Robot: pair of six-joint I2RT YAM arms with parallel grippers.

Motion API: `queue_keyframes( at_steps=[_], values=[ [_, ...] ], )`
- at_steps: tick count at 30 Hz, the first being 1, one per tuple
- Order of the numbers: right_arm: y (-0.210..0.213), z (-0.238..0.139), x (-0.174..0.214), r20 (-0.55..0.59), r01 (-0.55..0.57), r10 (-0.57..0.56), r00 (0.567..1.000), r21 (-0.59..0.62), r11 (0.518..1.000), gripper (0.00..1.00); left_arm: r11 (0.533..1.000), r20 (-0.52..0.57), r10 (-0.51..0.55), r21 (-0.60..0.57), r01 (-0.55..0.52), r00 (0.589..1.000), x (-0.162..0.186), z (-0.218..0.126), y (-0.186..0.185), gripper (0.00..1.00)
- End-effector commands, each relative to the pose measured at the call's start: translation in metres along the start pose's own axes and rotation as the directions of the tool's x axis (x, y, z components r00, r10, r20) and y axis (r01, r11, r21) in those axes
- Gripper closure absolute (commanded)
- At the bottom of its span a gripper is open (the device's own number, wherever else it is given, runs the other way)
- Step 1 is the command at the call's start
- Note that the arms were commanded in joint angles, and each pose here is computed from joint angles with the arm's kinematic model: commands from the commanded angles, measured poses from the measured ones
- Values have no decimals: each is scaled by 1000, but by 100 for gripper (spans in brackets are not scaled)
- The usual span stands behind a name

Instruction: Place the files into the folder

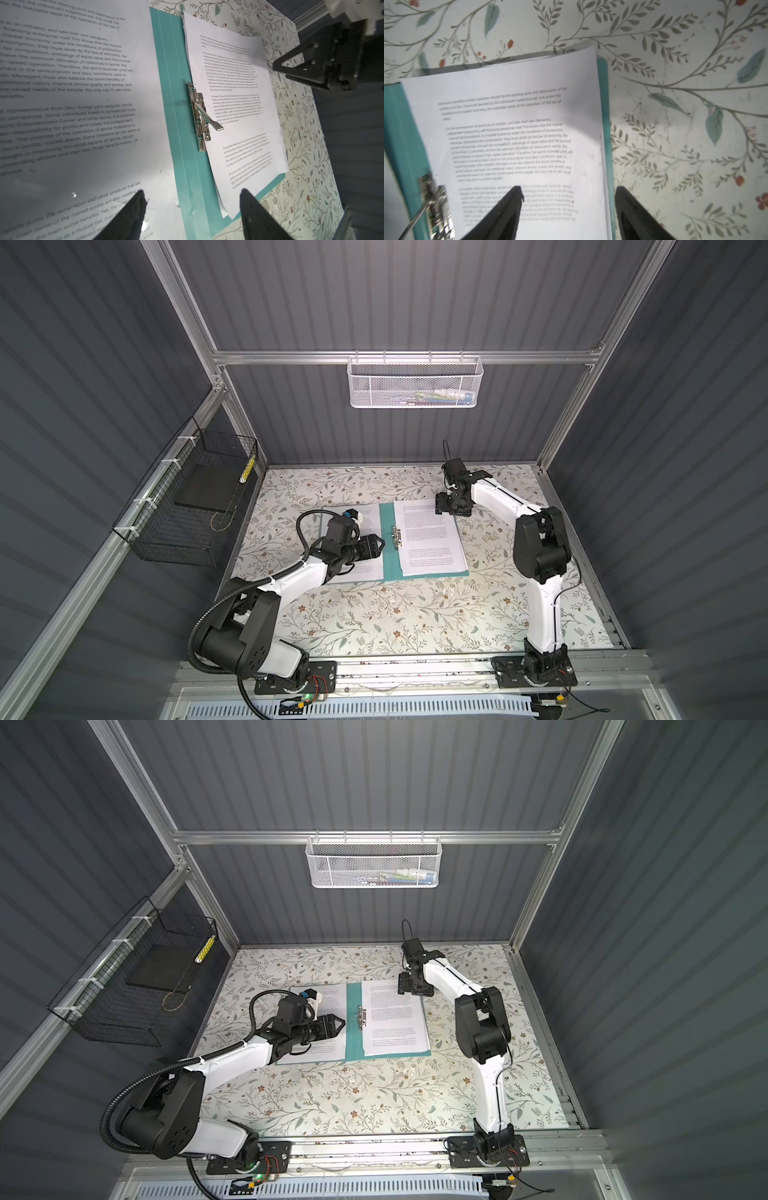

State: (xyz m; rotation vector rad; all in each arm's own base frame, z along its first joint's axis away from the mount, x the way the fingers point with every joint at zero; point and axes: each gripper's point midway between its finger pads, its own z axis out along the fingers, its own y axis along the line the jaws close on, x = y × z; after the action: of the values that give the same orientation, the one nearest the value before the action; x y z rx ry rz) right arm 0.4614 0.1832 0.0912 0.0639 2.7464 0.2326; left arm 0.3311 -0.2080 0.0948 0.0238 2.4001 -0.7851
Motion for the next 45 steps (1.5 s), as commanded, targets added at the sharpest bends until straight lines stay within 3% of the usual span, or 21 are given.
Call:
queue_keyframes(
  at_steps=[1,4,7,11,18,27,45],
  values=[
    [42,-33,7,6,-81,84,996,-226,971,43,997,1,-30,-67,30,1000,3,-1,15,30],
    [75,-44,21,-56,-146,135,989,-368,918,57,997,-2,-36,-65,36,999,11,-3,18,39],
    [110,-49,39,-142,-190,139,980,-473,860,61,997,-12,-42,-61,41,999,19,-4,21,44],
    [144,-42,59,-233,-245,138,963,-532,810,63,997,-29,-47,-56,45,998,29,-3,25,46],
    [172,-17,85,-357,-351,166,919,-552,757,75,998,-34,-58,-33,57,998,36,-3,30,48],
    [171,8,100,-436,-437,213,874,-517,736,79,996,-40,-80,-33,79,996,46,-4,38,52],
    [170,17,101,-456,-457,221,862,-512,727,84,995,-49,-93,-30,92,994,50,0,43,54]
  ],
)
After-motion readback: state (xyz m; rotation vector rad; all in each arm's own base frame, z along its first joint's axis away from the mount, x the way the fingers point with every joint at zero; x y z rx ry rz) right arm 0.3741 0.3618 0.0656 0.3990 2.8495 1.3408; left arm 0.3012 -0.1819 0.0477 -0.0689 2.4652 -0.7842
